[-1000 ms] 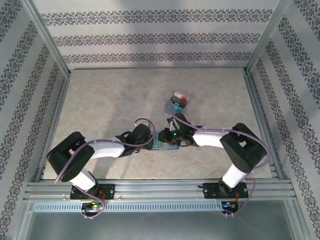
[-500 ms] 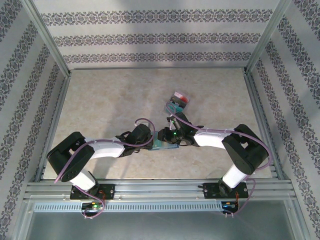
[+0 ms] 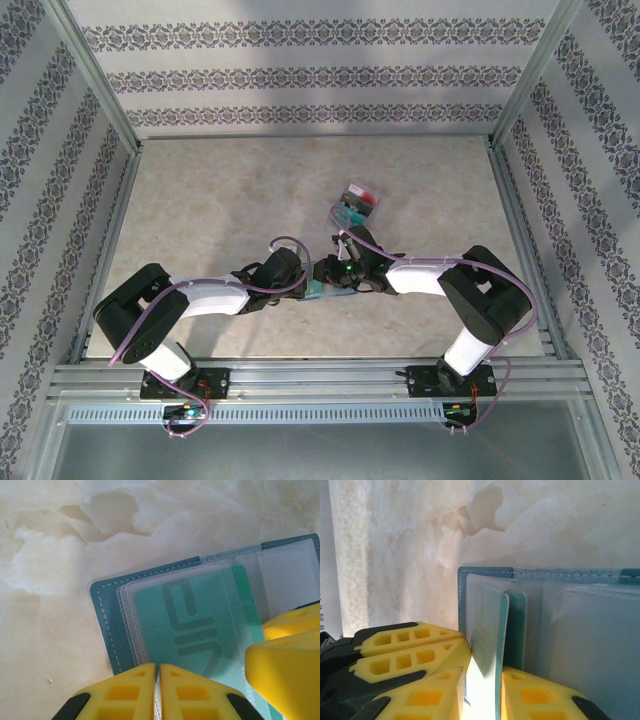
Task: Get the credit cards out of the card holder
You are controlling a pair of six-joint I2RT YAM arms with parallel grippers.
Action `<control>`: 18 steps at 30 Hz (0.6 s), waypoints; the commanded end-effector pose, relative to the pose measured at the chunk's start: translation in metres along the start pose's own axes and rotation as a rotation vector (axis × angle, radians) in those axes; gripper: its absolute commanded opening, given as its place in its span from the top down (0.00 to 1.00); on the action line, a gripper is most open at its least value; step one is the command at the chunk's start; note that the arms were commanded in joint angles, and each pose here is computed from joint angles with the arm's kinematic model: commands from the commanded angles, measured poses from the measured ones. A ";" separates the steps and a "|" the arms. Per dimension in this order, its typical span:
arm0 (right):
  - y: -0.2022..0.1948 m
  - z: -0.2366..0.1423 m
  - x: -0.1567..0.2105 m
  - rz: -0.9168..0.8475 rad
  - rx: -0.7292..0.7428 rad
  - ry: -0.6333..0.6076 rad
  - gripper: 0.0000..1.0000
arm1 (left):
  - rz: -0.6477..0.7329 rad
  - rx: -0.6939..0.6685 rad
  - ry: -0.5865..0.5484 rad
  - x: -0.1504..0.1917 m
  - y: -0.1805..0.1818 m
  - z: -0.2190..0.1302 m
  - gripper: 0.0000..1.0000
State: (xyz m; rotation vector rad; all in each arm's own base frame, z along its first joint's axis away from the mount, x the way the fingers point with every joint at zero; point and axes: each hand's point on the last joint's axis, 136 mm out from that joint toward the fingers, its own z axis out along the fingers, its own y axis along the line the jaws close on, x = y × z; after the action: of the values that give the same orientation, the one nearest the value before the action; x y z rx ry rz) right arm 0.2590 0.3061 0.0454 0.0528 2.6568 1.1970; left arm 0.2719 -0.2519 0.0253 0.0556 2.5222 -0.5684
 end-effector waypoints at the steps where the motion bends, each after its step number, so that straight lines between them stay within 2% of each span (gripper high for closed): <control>1: 0.013 0.001 0.002 -0.001 -0.083 0.021 0.76 | -0.015 -0.011 0.023 0.005 0.004 0.004 0.88; 18: 0.017 -0.021 -0.006 0.030 -0.162 -0.022 0.78 | -0.014 -0.046 0.028 0.005 0.010 0.003 0.84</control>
State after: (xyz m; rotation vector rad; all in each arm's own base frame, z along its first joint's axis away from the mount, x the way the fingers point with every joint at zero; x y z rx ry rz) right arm 0.2556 0.2959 0.0517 0.1082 2.6210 1.3204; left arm 0.2721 -0.2513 0.0250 0.0493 2.5227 -0.5652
